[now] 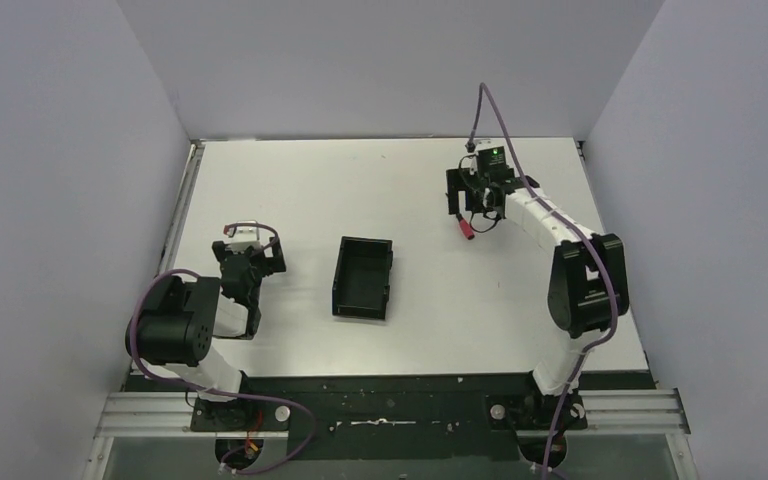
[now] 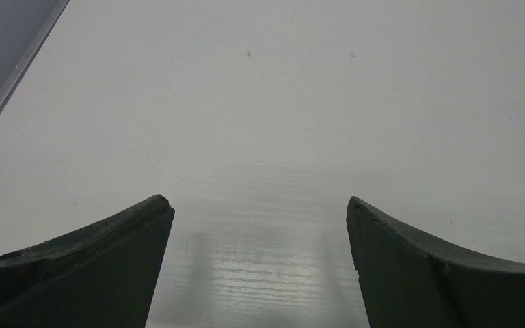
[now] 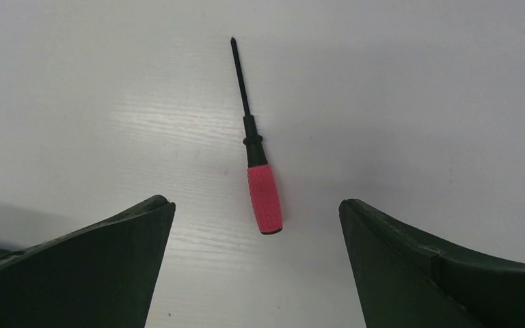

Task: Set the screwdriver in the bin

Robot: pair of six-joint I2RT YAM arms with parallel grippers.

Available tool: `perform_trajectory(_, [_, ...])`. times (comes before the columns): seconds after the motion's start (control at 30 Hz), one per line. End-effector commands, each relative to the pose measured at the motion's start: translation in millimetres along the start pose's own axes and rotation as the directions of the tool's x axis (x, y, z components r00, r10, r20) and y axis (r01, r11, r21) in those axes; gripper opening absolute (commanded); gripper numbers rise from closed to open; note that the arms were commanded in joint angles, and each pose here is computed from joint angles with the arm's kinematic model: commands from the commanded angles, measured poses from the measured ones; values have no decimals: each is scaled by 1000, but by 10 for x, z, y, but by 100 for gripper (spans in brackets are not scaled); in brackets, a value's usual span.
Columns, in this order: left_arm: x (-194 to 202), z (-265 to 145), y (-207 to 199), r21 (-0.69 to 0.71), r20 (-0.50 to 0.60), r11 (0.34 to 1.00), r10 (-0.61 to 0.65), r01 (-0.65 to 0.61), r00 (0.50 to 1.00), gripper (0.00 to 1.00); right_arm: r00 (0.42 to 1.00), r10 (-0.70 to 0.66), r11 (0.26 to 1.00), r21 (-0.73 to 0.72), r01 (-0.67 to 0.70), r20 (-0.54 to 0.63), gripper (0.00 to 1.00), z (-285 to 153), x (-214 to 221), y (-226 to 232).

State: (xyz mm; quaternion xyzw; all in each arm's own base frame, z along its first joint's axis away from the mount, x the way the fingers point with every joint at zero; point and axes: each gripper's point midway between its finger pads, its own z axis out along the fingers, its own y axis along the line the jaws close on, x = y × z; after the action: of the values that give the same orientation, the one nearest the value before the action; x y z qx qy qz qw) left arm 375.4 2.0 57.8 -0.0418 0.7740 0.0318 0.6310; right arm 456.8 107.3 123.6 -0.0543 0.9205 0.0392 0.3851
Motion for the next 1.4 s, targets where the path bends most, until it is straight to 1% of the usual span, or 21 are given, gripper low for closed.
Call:
perform_trajectory(0.0, [-164,22,-18,10,58,1000,-3,2,998,97,984,-95,995,-1,96,-153,95,100,204,4])
perform_trajectory(0.3, [-167,22,-20,11,59,1000,-2,2,998,97,958,-108,994,-20,107,-266,83,582,495,34])
perform_trajectory(0.37, [-164,22,-20,11,59,1000,-3,2,998,97,954,-97,995,-14,97,-282,78,696,553,34])
perform_trajectory(0.4, [-168,21,-19,10,60,1000,-3,3,998,97,952,-85,996,-4,88,-295,72,744,586,23])
perform_trajectory(0.43, [-168,22,-20,11,60,1000,-4,3,998,97,948,-75,997,3,80,-310,62,777,629,20])
perform_trajectory(0.47, [-163,20,-20,11,58,1000,-3,3,998,97,945,-66,997,10,73,-320,49,802,657,14])
perform_trajectory(0.53, [-162,21,-17,10,58,1000,-3,2,998,97,944,-50,998,16,58,-325,18,809,677,25])
perform_trajectory(0.6, [-168,22,-20,11,60,1000,-2,2,998,97,952,-33,998,31,45,-304,0,739,580,16])
perform_trajectory(0.7, [-166,22,-19,10,59,1000,-3,2,998,97,966,9,997,80,12,-259,0,528,347,-32])
perform_trajectory(0.83, [-166,22,-18,10,59,1000,-3,3,998,97,981,95,989,131,-73,-172,0,98,11,-67])
perform_trajectory(0.93, [-168,22,-20,11,60,1000,-4,3,998,97,977,152,982,132,-133,-150,0,-212,-63,-23])
perform_trajectory(1.07, [-166,22,-16,9,59,1000,-2,2,998,97,981,151,982,129,-135,-119,0,-605,-90,155])
perform_trajectory(1.23, [-169,22,-20,11,60,1000,-3,2,998,97,994,102,994,49,-100,-45,0,-1087,-196,767])
perform_trajectory(1.37, [-164,21,-18,10,59,1000,-3,3,998,97,998,53,997,-51,-54,-23,0,-1348,-210,1392])
